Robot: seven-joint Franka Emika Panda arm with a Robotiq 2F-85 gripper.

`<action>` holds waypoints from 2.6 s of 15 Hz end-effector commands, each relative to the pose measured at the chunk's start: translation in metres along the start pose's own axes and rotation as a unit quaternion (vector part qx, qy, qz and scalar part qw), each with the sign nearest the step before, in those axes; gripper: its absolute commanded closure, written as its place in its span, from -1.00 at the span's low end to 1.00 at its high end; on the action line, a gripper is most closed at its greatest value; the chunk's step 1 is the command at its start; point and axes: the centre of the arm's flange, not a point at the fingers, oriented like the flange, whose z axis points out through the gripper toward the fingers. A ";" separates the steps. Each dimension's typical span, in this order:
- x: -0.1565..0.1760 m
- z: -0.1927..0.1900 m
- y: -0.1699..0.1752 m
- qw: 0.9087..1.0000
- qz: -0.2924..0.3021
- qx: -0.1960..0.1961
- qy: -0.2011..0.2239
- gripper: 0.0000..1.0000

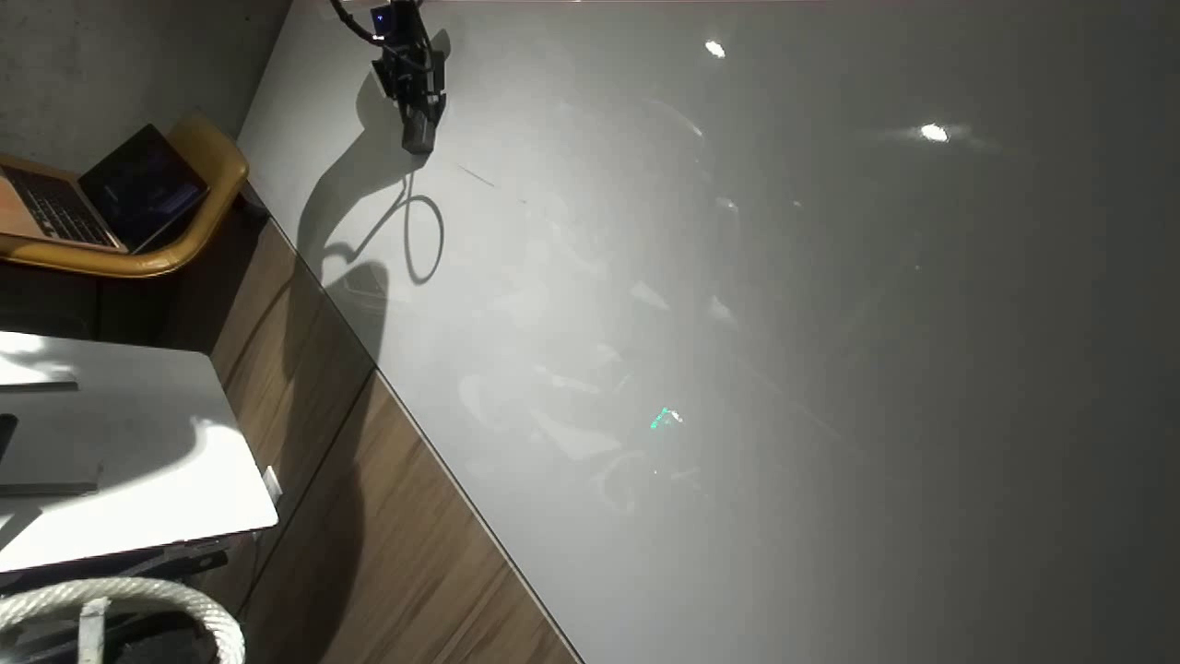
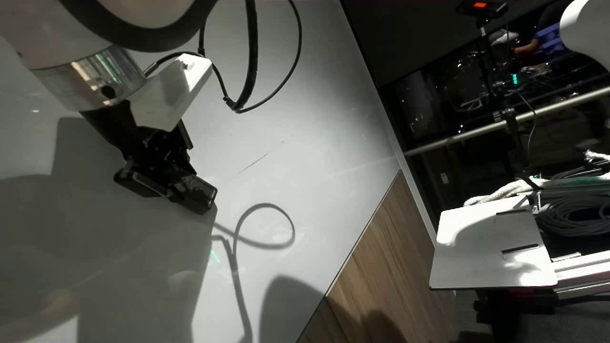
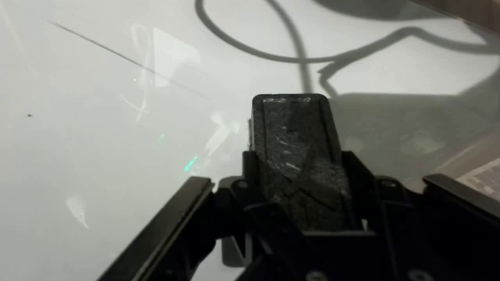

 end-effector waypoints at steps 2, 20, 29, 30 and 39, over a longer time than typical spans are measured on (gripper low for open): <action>0.069 -0.011 -0.028 0.999 -0.005 0.018 0.044 0.42; -0.010 0.062 0.115 0.992 0.114 0.013 -0.055 0.42; -0.077 0.092 0.232 0.974 0.214 -0.029 -0.064 0.42; -0.086 0.096 0.251 0.971 0.227 -0.035 -0.063 0.42; -0.154 0.134 0.378 0.947 0.318 -0.032 -0.030 0.42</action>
